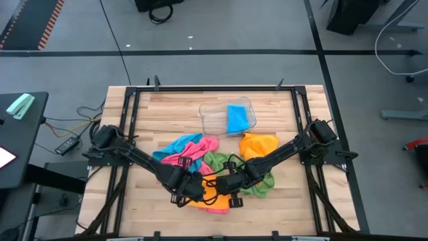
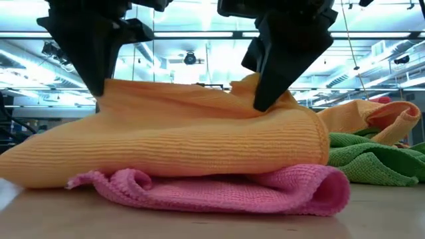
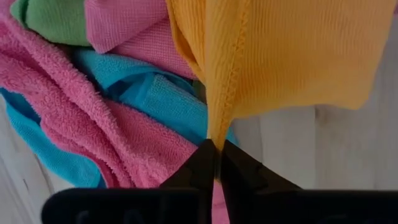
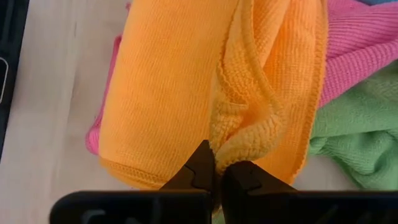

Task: Fold microfiber towels
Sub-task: Fold the left yellow microfiber cloth

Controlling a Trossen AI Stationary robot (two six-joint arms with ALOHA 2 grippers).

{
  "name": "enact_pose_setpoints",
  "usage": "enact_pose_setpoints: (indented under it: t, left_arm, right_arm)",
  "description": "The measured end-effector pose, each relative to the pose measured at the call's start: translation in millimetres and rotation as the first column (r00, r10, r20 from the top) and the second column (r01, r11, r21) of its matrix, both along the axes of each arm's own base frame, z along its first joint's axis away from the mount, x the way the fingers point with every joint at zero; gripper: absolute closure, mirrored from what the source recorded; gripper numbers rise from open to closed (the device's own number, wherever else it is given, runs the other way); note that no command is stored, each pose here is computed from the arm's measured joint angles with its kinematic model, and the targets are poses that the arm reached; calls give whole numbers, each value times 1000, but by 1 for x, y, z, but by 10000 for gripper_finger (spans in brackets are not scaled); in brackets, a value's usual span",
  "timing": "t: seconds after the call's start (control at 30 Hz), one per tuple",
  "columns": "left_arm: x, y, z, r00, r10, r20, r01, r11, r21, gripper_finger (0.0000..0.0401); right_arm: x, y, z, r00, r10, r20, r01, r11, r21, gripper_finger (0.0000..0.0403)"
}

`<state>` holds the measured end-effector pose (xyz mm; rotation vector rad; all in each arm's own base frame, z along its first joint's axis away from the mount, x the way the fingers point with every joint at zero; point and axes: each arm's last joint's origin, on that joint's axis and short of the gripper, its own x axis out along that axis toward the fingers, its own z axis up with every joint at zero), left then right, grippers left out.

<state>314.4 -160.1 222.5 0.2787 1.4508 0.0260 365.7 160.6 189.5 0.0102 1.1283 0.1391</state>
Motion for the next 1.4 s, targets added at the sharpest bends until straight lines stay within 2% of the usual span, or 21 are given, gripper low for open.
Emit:
enact_pose_setpoints:
  t: [0.27, 0.53, 0.7, 0.83, 0.97, 1.07, 1.23, 1.4]
  left_arm:
    - [3, 12, 0, 999, 40, -20, -40, 999, 11, 359]
    - [4, 15, 0, 999, 37, -21, -37, 999, 22, 270]
    - [-2, 17, 8, 998, 46, -47, -44, 998, 49, 217]
    - [-6, 9, 20, 998, 45, -54, -42, 998, 56, 201]
    - [-6, -11, 22, 999, -38, 19, 38, 999, 3, 206]
    - [0, -30, 17, 984, -114, 139, 122, 991, -52, 213]
    - [4, -53, 2, 957, -171, 236, 196, 977, -85, 208]
    - [1, -74, -19, 950, -214, 226, 236, 969, -75, 181]
  right_arm:
    - [2, -8, -1, 1000, -25, -4, 25, 999, -24, 356]
    - [-4, -14, 3, 998, -45, -53, 43, 998, -48, 278]
    - [-13, -23, 27, 998, -58, -24, 56, 996, -71, 238]
    - [-25, -29, 46, 998, -68, -1, 68, 992, -108, 228]
    - [-24, -24, 54, 994, -35, 102, 45, 995, -94, 228]
    - [-21, -11, 47, 977, 33, 209, -17, 997, -75, 228]
    - [-25, 3, 20, 918, 63, 391, -46, 998, -52, 228]
    - [-38, 5, -9, 879, 10, 476, 0, 1000, -22, 228]
